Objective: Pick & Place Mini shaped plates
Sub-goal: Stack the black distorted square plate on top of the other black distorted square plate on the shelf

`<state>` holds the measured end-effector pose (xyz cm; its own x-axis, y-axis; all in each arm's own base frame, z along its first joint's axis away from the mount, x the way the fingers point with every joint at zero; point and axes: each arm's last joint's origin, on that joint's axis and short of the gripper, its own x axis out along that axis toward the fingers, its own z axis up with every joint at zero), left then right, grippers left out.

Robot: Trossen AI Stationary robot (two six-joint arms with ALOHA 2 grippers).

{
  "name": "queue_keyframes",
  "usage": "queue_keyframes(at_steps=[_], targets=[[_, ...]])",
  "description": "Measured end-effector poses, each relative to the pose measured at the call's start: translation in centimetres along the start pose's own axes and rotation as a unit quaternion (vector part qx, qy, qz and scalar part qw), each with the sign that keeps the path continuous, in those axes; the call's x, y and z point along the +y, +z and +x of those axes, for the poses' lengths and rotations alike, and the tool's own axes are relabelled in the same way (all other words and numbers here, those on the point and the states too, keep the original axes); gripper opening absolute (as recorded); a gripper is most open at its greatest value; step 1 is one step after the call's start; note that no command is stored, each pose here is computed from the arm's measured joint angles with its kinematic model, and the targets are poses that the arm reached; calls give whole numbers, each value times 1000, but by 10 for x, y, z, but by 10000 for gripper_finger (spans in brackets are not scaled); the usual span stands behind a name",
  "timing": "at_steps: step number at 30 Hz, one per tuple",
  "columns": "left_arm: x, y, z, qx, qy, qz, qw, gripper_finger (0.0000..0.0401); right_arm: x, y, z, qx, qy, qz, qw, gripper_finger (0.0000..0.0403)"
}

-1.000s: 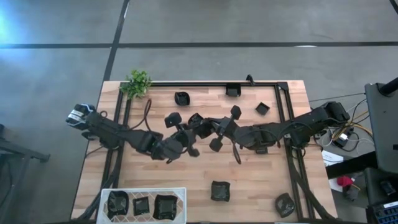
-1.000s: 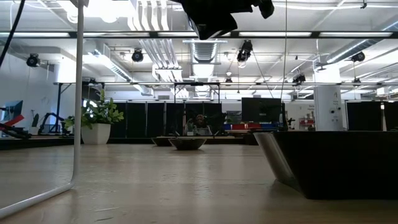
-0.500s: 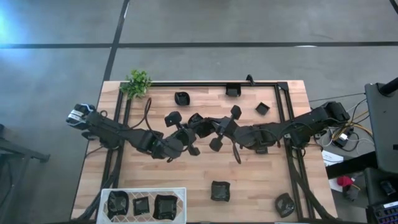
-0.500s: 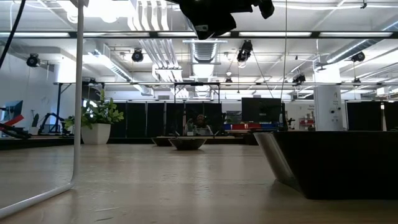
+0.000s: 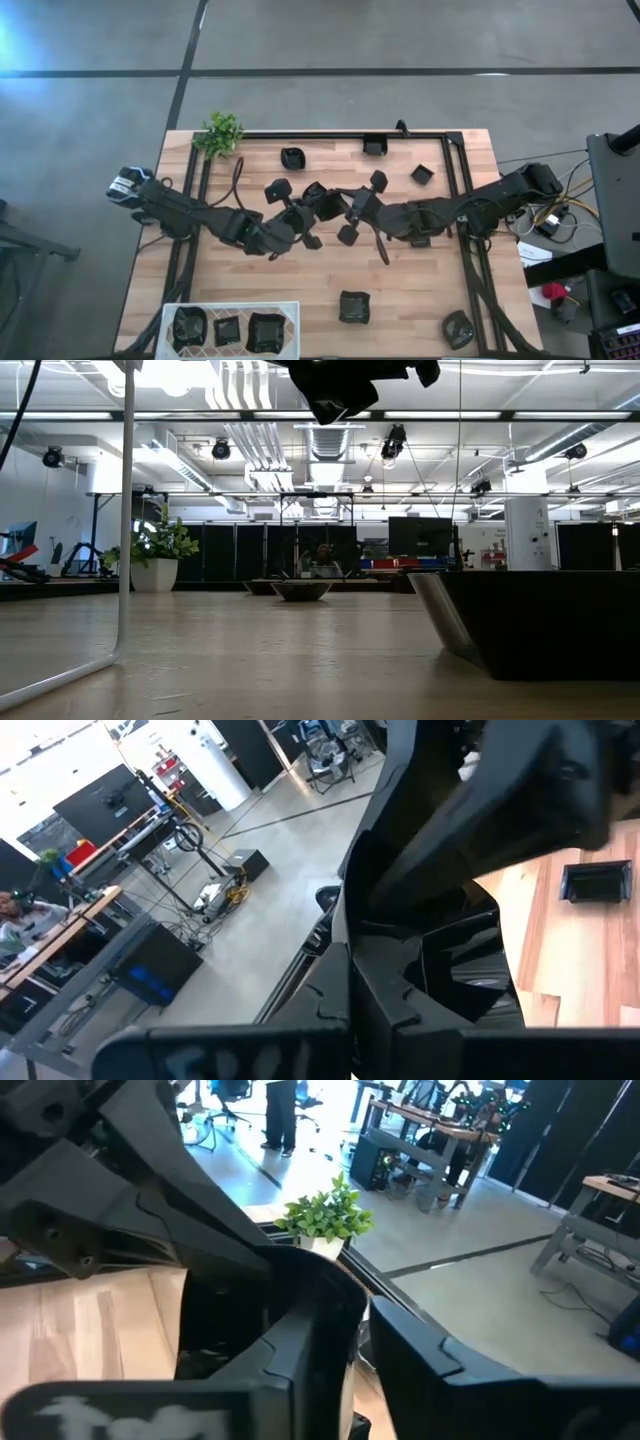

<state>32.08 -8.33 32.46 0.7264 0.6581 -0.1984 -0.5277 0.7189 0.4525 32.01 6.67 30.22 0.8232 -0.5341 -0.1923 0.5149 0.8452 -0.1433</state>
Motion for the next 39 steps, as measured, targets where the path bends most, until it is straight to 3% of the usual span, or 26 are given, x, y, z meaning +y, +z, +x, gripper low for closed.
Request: queue_keyframes(at_steps=[11, 20, 25, 30, 34, 39], targets=[[19, -2, -13, 20, -9, -26, 999, 0, 8, 18, -44, -31, 60, 1, 998, 169], [63, -4, -55, 54, -133, -128, 981, 0, 5, 27, -81, -35, 106, -8, 994, 177], [88, -6, -77, 90, -265, -199, 939, 0, 3, 31, -90, -43, 115, -2, 992, 176], [101, -9, -93, 134, -377, -244, 884, 0, 2, 29, -91, -38, 117, -8, 992, 178], [95, -9, -101, 170, -443, -263, 840, 0, 3, 29, -91, -38, 117, -6, 992, 178], [71, -11, -109, 216, -475, -260, 812, 0, 3, 29, -91, -37, 117, -6, 992, 178]])
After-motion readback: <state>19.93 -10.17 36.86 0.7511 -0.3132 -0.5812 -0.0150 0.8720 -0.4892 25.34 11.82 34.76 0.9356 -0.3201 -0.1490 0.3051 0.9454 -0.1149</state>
